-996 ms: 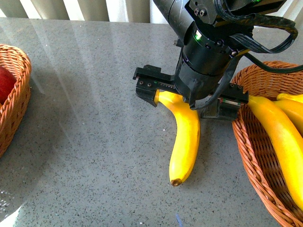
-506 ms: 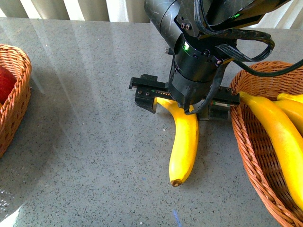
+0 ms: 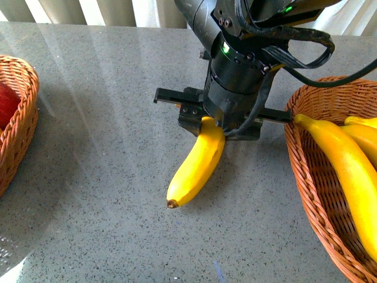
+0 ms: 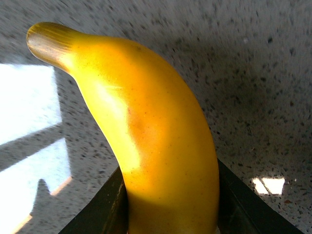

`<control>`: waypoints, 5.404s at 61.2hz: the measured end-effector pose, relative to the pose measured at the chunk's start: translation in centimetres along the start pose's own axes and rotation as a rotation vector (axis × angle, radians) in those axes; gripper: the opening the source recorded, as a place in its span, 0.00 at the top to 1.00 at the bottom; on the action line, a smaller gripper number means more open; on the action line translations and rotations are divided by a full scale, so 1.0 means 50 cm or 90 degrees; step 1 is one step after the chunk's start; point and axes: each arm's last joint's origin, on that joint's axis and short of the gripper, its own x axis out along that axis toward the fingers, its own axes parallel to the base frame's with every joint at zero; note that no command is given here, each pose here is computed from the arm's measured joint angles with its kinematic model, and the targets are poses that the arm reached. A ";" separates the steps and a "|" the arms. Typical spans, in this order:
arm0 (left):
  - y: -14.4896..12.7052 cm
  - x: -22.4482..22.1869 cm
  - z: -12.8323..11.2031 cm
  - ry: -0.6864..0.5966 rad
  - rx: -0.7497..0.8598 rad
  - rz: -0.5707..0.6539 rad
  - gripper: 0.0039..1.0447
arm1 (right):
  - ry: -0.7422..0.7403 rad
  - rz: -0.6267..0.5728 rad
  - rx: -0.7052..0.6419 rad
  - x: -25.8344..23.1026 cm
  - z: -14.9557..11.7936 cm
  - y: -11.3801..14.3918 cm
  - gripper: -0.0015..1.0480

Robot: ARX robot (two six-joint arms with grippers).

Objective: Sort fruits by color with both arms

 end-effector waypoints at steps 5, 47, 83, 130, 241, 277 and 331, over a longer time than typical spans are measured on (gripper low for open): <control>0.000 0.000 0.000 0.000 0.000 0.000 0.09 | -0.048 0.040 -0.004 -0.055 0.030 0.010 0.65; 0.000 0.000 0.000 0.000 0.000 0.000 0.09 | -0.080 0.029 -0.142 -0.239 0.011 -0.380 0.65; 0.000 0.000 0.000 0.000 0.000 0.000 0.09 | -0.033 0.030 -0.195 -0.212 -0.044 -0.460 0.65; 0.000 0.000 0.000 0.000 0.000 0.000 0.09 | -0.220 0.087 -0.181 -0.275 -0.016 -0.448 0.09; 0.000 0.000 0.000 0.000 0.000 0.000 0.09 | -0.711 -0.049 -0.126 -0.364 -0.346 -0.463 0.98; 0.000 0.000 0.000 0.000 0.000 0.000 0.09 | -0.692 -0.049 -0.126 -0.372 -0.380 -0.466 0.98; 0.000 0.000 0.000 0.000 0.000 0.000 0.09 | -0.708 -0.049 -0.126 -0.379 -0.390 -0.466 0.49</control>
